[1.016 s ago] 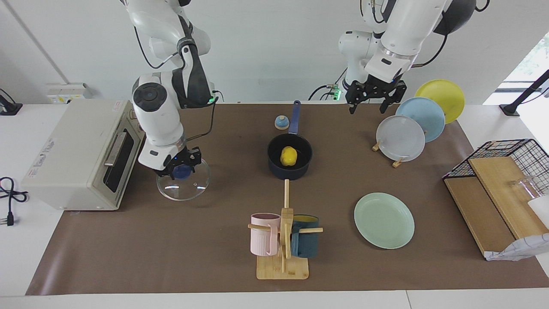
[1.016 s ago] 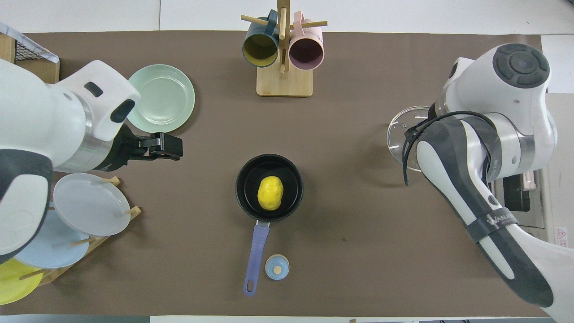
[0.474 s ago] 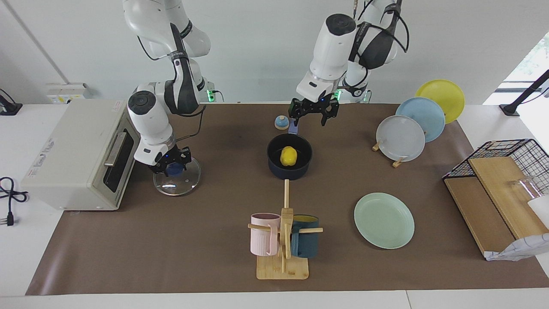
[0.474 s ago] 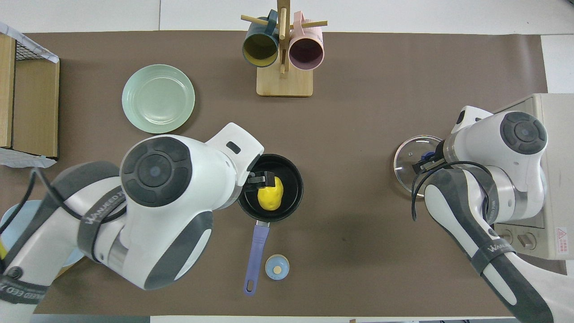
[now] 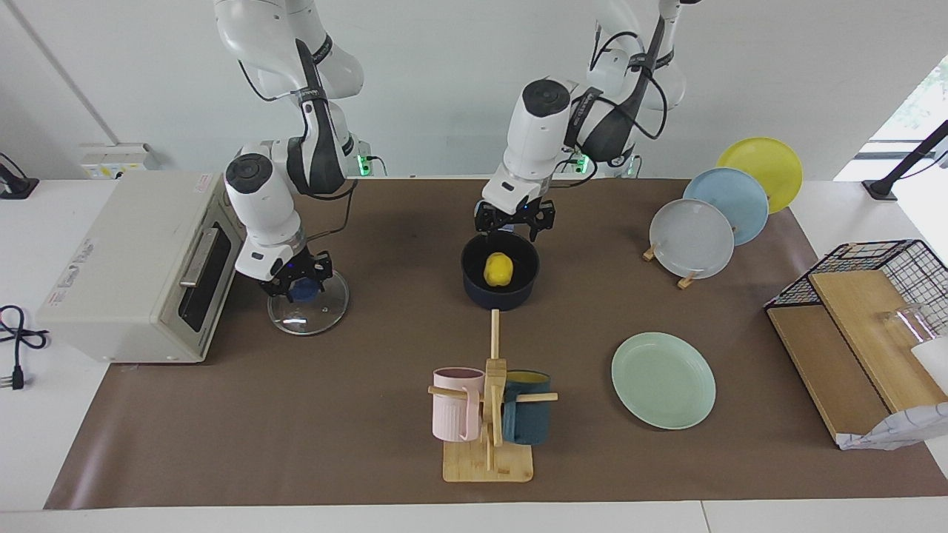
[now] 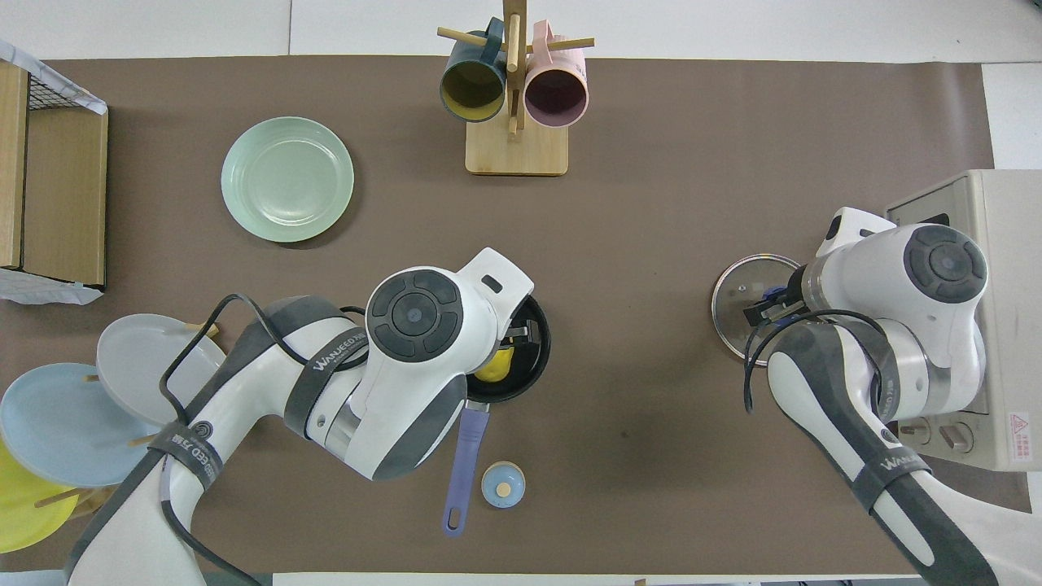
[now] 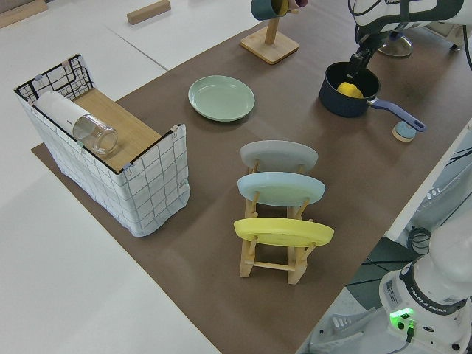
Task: Transfer potato from pot to plate
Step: 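Lower the left gripper into the saucepan and grasp the yellow potato, then lift the potato out of the saucepan with the left gripper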
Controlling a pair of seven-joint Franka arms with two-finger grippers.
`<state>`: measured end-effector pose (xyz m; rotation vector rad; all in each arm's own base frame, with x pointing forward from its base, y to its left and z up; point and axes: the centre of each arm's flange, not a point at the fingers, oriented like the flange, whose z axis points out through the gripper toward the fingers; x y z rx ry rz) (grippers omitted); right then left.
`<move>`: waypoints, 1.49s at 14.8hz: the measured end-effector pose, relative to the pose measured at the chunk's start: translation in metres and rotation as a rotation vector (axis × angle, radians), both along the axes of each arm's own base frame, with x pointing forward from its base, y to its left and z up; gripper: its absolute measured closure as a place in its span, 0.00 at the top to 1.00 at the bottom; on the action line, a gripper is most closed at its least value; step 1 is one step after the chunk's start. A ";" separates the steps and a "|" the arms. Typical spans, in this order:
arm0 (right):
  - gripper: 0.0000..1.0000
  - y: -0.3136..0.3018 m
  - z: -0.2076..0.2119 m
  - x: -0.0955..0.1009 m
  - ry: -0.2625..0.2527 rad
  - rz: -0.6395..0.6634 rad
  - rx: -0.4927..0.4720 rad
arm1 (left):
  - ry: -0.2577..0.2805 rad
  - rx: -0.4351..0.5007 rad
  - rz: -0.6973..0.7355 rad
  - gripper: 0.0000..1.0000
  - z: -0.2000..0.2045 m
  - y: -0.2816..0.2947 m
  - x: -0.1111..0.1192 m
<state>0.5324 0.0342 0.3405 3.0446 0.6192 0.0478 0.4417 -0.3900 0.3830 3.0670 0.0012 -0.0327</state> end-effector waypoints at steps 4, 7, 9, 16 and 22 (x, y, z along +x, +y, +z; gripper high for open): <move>1.00 0.002 0.066 0.021 0.029 -0.021 -0.004 | -0.004 -0.001 -0.001 1.00 -0.015 0.000 -0.003; 1.00 0.002 0.148 0.033 0.048 -0.074 -0.006 | 0.003 0.006 -0.013 1.00 -0.031 -0.006 -0.008; 1.00 0.000 0.196 0.030 0.060 -0.138 -0.009 | -0.003 0.013 -0.027 1.00 -0.039 -0.010 -0.009; 1.00 -0.004 0.260 0.014 0.113 -0.313 -0.023 | -0.002 0.036 -0.052 1.00 -0.063 -0.017 -0.012; 1.00 -0.011 0.254 0.018 0.123 -0.328 -0.024 | -0.011 0.037 -0.049 0.74 -0.062 -0.014 -0.008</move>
